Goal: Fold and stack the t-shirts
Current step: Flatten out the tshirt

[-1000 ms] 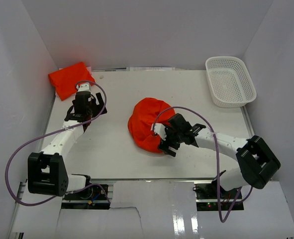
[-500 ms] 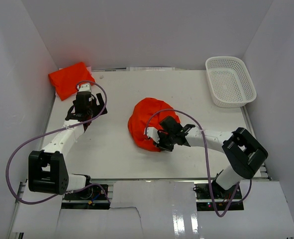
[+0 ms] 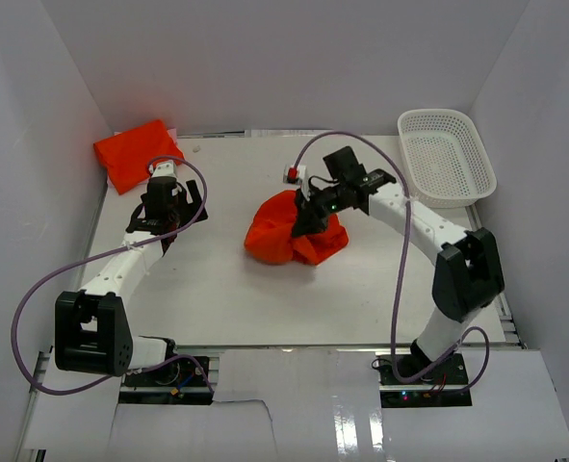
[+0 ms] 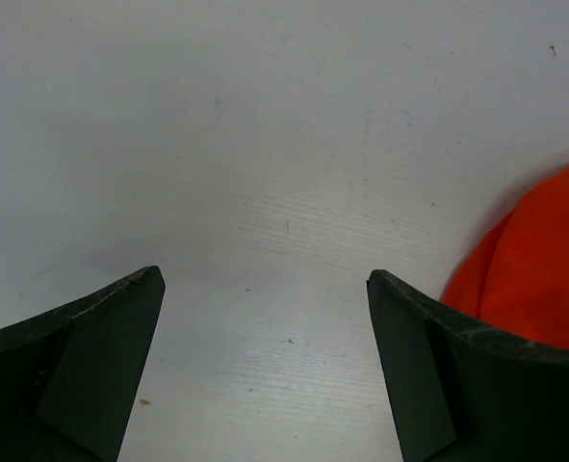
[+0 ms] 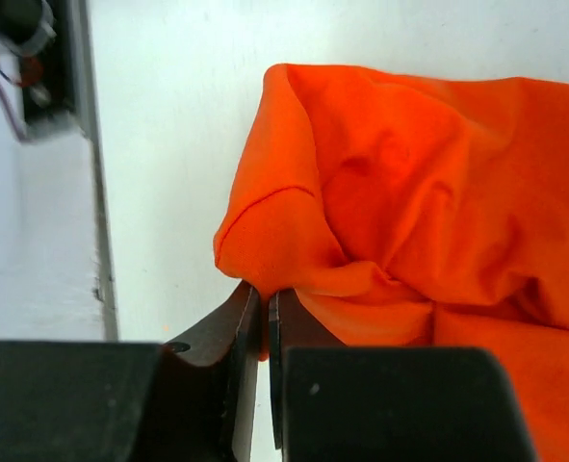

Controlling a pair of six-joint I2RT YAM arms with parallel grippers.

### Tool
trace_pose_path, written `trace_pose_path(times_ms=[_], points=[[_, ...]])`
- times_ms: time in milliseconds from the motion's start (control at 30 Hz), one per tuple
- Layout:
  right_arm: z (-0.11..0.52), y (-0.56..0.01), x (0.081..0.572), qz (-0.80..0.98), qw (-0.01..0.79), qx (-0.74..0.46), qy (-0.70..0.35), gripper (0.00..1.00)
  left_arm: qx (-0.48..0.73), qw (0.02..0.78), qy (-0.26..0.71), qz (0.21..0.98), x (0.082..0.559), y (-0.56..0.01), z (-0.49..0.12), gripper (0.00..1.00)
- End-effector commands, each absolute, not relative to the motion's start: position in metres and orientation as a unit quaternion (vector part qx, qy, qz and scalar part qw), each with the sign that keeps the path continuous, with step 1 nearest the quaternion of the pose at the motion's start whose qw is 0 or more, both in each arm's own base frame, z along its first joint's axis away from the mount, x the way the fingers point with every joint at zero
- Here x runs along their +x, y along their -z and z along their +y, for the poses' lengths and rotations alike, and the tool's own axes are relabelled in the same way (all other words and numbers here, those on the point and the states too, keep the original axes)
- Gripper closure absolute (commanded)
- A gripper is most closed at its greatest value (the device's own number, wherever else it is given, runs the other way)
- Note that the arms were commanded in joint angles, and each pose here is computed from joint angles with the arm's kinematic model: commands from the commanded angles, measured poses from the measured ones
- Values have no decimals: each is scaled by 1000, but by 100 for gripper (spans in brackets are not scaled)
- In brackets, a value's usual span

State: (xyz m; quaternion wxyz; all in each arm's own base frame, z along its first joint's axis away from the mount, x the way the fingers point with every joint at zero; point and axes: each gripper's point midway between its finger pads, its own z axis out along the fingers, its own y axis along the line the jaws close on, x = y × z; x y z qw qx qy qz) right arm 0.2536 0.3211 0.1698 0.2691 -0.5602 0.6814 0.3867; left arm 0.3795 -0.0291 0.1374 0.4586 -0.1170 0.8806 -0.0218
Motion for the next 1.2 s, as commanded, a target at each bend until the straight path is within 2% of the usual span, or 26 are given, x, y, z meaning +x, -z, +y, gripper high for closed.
trace_pose_path(times_ms=[0, 167, 367, 500, 533, 600, 633, 700, 867, 900, 933, 967, 1000, 1067, 1167], points=[[308, -181, 271, 728, 158, -434, -507, 92, -118, 479, 28, 870, 386, -157, -29, 2], [294, -168, 331, 745, 102, -305, -584, 92, -117, 478, 30, 870, 385, -157, -30, 2], [242, -148, 405, 783, 140, -224, -563, 92, -107, 482, 41, 869, 385, -159, -34, 2], [219, -143, 434, 796, 175, -193, -547, 92, -96, 481, 50, 870, 386, -158, -39, 2], [215, -140, 441, 807, 186, -191, -527, 85, -95, 483, 51, 869, 387, -159, -40, 2], [211, -140, 448, 818, 208, -201, -497, 58, -93, 482, 51, 870, 386, -158, -40, 2], [206, -141, 454, 832, 230, -209, -459, 36, -91, 482, 51, 870, 386, -158, -40, 2], [203, -144, 460, 834, 267, -241, -418, 23, -90, 482, 52, 870, 385, -158, -41, 2], [199, -141, 437, 828, 332, -362, -270, 18, -85, 486, 53, 868, 386, -160, -43, 2], [197, -160, 435, 813, 371, -385, -233, 18, -83, 485, 53, 869, 386, -160, -44, 2], [203, -135, 410, 813, 352, -407, -222, 18, -83, 485, 53, 869, 386, -159, -44, 2], [203, -133, 403, 805, 364, -423, -202, 18, -83, 485, 51, 869, 386, -160, -44, 2], [201, -151, 404, 781, 408, -446, -160, 18, -82, 486, 51, 869, 386, -160, -45, 2], [205, -134, 377, 772, 399, -473, -144, 18, -81, 485, 51, 869, 386, -159, -45, 2], [208, -138, 355, 746, 414, -506, -127, 19, -80, 487, 50, 868, 386, -160, -46, 2]])
